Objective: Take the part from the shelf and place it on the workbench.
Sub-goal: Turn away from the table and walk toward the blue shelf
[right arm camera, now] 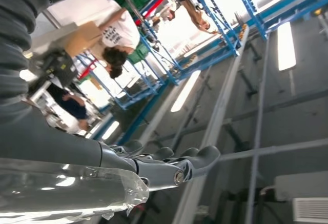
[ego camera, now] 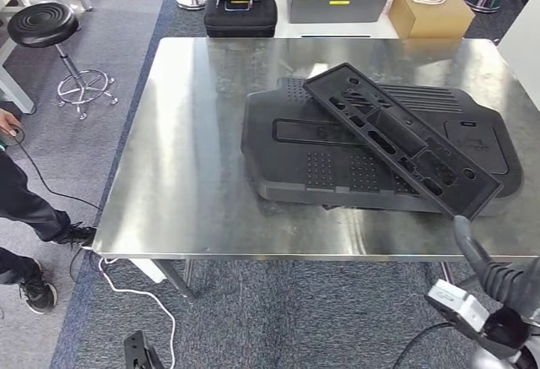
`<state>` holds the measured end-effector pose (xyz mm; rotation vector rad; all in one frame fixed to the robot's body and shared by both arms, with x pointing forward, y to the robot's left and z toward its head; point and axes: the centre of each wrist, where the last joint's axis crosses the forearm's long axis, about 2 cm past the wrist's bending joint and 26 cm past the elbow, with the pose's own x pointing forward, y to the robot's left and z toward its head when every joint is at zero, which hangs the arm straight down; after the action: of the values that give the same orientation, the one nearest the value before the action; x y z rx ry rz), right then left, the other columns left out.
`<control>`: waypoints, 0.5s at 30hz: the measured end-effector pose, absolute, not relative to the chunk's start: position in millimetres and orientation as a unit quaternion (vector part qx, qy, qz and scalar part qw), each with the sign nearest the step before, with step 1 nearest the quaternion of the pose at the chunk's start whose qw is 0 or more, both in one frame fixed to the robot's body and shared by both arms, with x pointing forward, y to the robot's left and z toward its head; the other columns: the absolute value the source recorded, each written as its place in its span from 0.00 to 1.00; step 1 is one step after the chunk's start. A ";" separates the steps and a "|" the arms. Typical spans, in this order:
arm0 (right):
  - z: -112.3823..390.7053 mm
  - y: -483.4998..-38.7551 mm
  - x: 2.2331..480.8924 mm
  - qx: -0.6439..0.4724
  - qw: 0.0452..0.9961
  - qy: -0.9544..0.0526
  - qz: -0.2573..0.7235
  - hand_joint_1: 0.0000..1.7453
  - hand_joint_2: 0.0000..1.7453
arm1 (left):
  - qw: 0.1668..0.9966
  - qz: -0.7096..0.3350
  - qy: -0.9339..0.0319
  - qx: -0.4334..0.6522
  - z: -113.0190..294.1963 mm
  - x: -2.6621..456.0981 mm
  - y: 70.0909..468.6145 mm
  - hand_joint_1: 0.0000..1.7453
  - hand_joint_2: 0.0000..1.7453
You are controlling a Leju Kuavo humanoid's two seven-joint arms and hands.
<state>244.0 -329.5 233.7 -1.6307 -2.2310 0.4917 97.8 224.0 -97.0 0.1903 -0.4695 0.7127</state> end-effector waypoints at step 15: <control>223.8 -329.3 242.4 -0.573 0.189 -0.781 0.163 0.00 1.00 | 0.906 0.346 -0.222 0.098 -97.2 97.1 225.1 0.00 0.00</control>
<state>242.4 -329.3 223.8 -1.6106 -2.1952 0.4572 97.1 225.1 -97.2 0.2018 -0.4584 0.7139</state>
